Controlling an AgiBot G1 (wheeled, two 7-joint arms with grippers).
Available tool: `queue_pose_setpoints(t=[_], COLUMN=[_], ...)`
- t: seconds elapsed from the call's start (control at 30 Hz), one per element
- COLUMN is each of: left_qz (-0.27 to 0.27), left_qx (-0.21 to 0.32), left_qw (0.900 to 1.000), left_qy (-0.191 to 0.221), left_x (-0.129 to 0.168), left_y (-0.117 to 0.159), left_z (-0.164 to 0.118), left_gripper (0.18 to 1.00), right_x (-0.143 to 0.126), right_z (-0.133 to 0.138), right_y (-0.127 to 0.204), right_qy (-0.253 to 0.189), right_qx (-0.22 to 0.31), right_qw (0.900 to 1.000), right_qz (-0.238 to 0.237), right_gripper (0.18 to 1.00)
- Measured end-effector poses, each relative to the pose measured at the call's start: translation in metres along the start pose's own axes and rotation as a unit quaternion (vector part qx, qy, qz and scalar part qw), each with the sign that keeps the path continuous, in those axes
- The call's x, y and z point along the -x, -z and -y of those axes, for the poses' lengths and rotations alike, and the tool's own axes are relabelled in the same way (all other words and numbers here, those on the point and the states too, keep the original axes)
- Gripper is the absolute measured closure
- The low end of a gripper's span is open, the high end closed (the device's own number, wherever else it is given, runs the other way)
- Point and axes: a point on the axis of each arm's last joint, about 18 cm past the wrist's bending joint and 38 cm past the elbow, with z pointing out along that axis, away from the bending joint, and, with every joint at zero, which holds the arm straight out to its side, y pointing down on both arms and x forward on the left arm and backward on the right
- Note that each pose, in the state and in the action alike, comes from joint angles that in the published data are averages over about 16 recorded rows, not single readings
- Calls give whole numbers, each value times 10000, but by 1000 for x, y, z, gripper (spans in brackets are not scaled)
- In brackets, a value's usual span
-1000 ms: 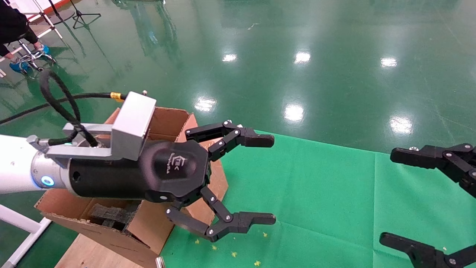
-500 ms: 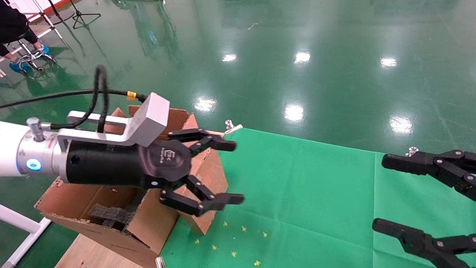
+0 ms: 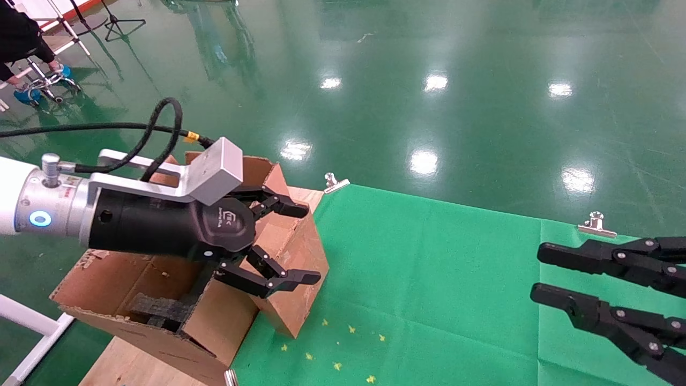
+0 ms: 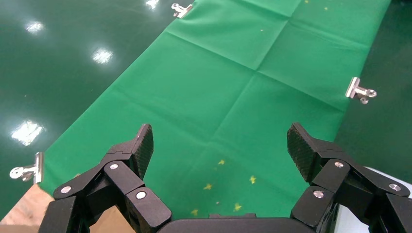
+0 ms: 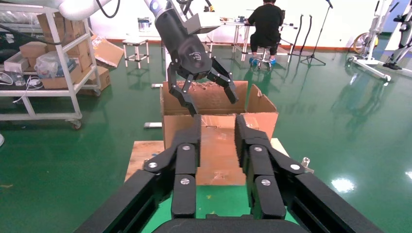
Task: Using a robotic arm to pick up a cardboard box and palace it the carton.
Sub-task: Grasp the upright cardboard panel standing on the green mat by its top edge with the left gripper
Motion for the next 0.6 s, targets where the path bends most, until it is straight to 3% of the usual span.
queue_pose_setpoints(t=[0.27, 0.6], left_qz=[423, 1048], left_qx=[452, 1181], left_qw=[9959, 9734], left_qy=[657, 1661], left_x=[17, 36], left_y=[6, 3], left_z=[-4, -5], left_gripper=[183, 183], right_x=[0, 0], right_z=[0, 0], right_y=[0, 0], right_qy=[0, 0], right_qx=[0, 0], right_qw=[10000, 10000], right_qz=[0, 0], right_gripper=[872, 966])
